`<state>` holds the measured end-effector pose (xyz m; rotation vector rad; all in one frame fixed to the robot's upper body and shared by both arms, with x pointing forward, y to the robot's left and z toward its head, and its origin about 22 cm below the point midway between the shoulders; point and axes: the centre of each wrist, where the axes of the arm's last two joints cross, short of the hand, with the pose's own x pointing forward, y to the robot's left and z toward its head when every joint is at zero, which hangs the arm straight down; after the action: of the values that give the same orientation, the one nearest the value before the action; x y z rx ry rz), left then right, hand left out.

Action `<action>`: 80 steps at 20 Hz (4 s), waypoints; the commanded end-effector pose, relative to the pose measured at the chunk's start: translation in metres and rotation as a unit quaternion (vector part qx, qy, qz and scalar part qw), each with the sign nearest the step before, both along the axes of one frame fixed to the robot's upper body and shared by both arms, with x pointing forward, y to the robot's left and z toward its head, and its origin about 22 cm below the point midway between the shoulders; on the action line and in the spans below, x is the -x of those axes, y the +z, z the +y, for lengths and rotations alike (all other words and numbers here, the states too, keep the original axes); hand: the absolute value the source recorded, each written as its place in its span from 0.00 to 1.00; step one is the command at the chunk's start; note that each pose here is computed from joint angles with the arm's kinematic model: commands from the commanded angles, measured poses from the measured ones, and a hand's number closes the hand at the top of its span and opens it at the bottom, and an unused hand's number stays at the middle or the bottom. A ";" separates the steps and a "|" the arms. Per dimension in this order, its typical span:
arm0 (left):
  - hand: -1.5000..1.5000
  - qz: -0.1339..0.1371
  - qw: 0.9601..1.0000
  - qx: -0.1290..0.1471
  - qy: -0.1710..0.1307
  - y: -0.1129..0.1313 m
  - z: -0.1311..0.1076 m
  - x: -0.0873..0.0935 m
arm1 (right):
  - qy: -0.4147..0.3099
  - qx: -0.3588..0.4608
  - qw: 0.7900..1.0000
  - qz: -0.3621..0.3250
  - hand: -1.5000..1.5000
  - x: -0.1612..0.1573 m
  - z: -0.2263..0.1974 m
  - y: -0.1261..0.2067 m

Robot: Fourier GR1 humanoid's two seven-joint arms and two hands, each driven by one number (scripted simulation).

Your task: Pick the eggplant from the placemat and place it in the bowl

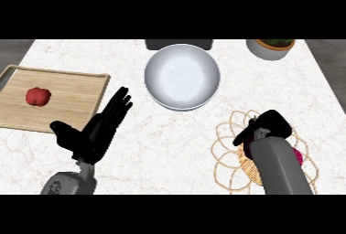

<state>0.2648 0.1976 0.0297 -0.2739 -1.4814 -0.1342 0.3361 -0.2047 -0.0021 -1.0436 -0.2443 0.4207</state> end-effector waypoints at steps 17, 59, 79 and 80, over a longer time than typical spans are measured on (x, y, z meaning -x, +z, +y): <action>0.50 0.000 0.999 -0.001 -0.036 0.006 -0.010 -0.006 | 0.313 0.024 0.949 -0.006 1.00 0.009 0.082 -0.007; 0.50 0.005 1.000 -0.009 -0.003 0.011 0.003 -0.008 | 0.551 -0.008 0.724 -0.415 1.00 0.069 0.193 0.228; 0.50 -0.016 1.000 -0.003 -0.026 0.013 -0.002 -0.008 | 0.513 0.050 0.808 -0.285 1.00 -0.098 0.150 0.139; 0.50 -0.012 1.000 -0.001 -0.015 0.011 -0.017 -0.001 | 0.500 0.040 0.819 -0.279 1.00 -0.097 0.153 0.130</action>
<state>0.2689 0.1908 0.0381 -0.2987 -1.4937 -0.1642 0.4192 -0.0400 0.1429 -1.0718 -1.4832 1.1042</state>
